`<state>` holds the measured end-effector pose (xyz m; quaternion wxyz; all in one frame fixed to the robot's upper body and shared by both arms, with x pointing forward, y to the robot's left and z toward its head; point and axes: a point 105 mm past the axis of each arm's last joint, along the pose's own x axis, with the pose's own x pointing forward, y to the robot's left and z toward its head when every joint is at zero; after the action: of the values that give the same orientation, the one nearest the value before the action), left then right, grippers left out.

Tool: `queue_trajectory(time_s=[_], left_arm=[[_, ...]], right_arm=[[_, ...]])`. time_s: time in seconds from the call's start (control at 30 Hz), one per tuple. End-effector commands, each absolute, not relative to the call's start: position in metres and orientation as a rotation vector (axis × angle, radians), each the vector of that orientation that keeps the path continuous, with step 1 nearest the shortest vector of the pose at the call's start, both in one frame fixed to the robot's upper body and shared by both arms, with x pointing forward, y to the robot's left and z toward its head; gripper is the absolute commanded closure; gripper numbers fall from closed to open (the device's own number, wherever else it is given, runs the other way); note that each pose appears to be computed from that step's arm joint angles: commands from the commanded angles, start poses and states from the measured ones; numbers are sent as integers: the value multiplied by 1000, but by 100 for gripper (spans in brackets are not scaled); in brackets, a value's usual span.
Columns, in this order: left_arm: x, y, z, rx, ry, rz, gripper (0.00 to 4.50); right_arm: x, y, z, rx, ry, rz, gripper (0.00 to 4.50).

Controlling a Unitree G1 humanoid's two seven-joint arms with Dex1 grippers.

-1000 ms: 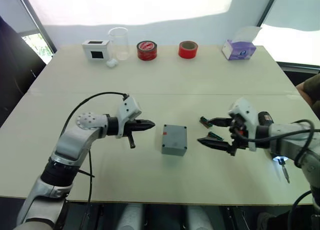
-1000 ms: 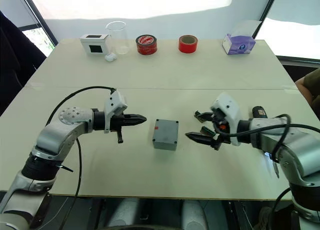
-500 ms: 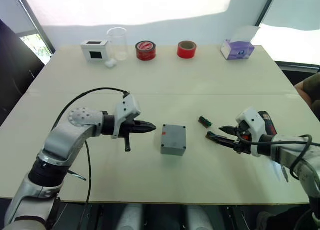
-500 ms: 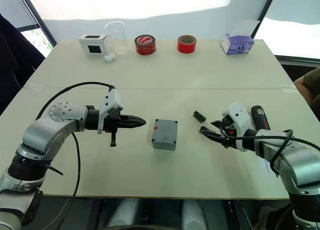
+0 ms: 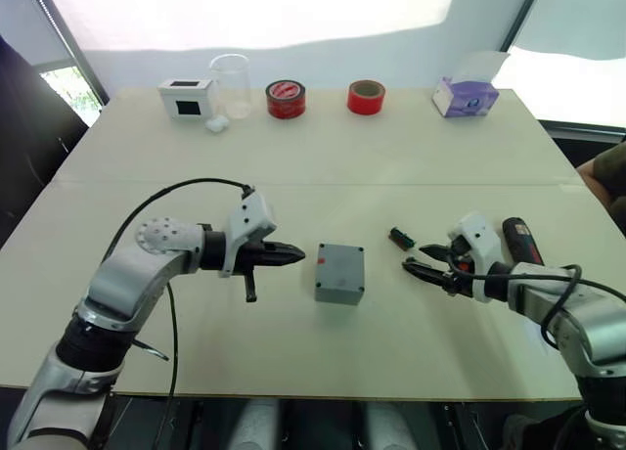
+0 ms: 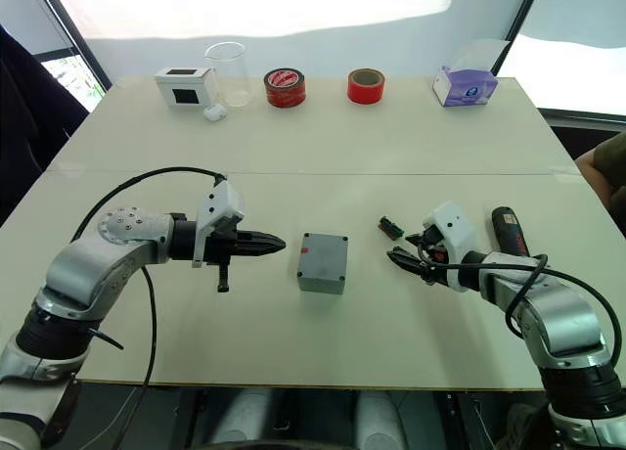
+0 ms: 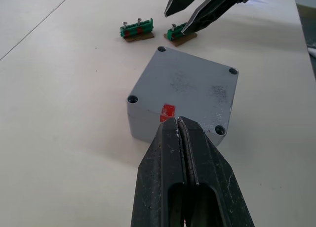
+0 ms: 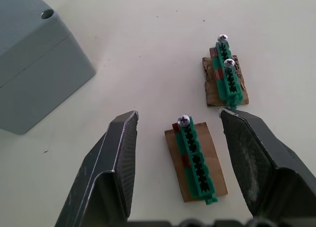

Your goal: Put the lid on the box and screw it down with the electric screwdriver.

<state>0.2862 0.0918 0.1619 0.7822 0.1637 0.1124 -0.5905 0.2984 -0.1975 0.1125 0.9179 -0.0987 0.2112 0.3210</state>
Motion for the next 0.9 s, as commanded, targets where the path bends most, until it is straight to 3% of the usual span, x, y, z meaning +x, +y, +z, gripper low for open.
queue_trajectory(time_s=[0.03, 0.17, 0.57, 0.9], left_arm=[[283, 91, 170, 370, 208, -1281, 450], [283, 92, 169, 371, 212, -1275, 450], [286, 94, 169, 375, 212, -1266, 450], [290, 96, 169, 361, 216, -1262, 450]], right_arm=[[303, -195, 120, -224, 388, 660, 297], [304, -195, 119, -219, 389, 657, 440], [303, -195, 129, -231, 363, 657, 440], [300, -176, 183, -229, 236, 751, 440]])
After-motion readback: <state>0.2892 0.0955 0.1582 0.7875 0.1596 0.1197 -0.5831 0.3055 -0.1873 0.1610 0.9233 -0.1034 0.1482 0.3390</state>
